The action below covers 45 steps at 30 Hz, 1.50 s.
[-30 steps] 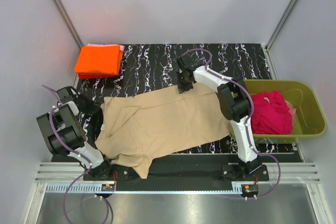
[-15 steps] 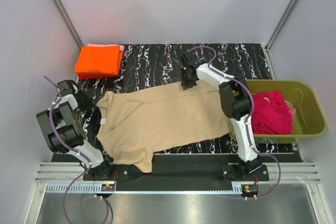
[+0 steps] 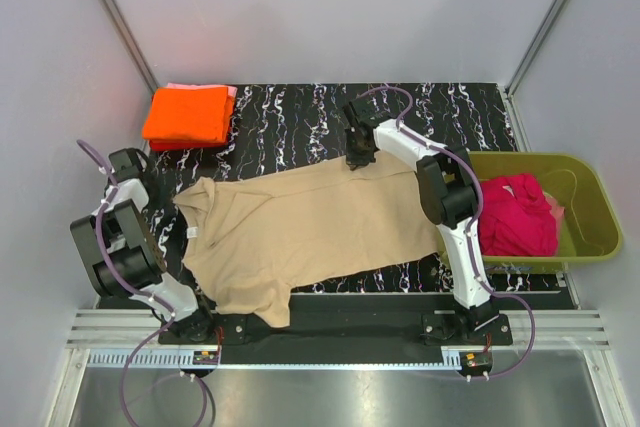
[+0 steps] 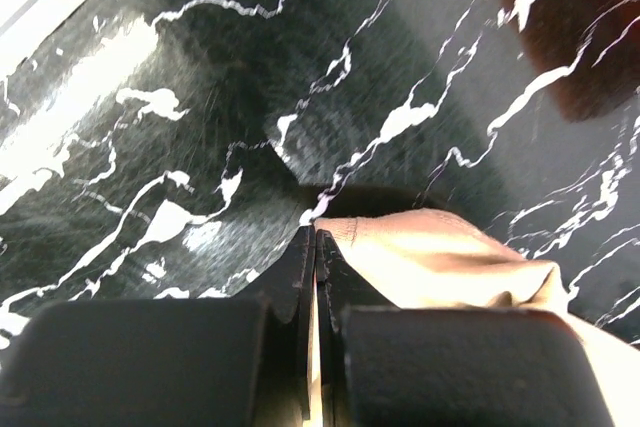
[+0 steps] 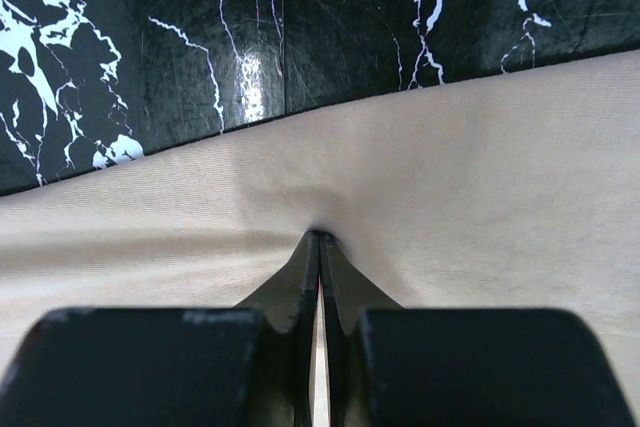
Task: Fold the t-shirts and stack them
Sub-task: Fold the tshirt
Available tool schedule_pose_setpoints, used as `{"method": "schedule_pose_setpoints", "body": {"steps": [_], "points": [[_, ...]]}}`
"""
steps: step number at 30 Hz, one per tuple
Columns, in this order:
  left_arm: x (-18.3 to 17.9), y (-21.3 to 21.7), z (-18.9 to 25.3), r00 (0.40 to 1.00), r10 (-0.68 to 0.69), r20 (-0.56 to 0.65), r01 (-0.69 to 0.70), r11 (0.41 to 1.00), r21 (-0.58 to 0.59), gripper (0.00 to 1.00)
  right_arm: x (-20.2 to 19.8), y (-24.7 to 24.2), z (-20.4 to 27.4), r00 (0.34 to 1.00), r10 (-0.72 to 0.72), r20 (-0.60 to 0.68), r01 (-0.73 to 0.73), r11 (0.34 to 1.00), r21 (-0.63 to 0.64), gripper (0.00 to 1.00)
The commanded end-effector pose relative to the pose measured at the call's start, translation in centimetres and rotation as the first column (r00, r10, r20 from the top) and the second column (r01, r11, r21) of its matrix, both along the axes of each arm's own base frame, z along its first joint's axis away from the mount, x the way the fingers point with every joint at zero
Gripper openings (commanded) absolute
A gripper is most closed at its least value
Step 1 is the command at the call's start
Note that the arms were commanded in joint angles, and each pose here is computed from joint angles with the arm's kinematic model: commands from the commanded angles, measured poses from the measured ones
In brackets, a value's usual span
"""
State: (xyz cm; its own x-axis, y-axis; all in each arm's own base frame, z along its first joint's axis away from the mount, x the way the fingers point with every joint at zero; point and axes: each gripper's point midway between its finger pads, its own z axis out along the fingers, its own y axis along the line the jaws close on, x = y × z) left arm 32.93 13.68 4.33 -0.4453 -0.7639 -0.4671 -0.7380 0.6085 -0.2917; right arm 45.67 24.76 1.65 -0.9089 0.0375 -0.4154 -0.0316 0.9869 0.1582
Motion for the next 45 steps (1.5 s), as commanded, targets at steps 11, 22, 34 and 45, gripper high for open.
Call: {"method": "schedule_pose_setpoints", "body": {"steps": [11, 22, 34, 45], "points": [[3.4, 0.8, 7.2, 0.984, -0.149, 0.097, 0.127, 0.971, 0.202, 0.4, 0.2, -1.3, 1.9, 1.0, 0.024, 0.001, -0.024, 1.0, -0.017, 0.19], [5.1, -11.7, 9.4, 0.818, -0.553, 0.16, 0.538, 0.833, 0.13, 0.46, -0.9, 6.3, 9.7, 0.966, 0.197, 0.165, -0.224, 0.961, 0.162, 0.36], [1.8, -15.1, 3.4, 0.814, -0.579, 0.047, 0.58, 0.814, -0.037, 0.48, 1.2, 2.7, 5.9, 0.981, 0.115, 0.159, -0.111, 0.993, -0.032, 0.29], [2.2, -12.8, 4.1, 0.811, -0.585, -0.018, 0.583, 0.805, 0.109, 0.52, 2.5, -1.3, 0.8, 0.994, 0.079, 0.068, -0.073, 0.993, -0.092, 0.27]]}}
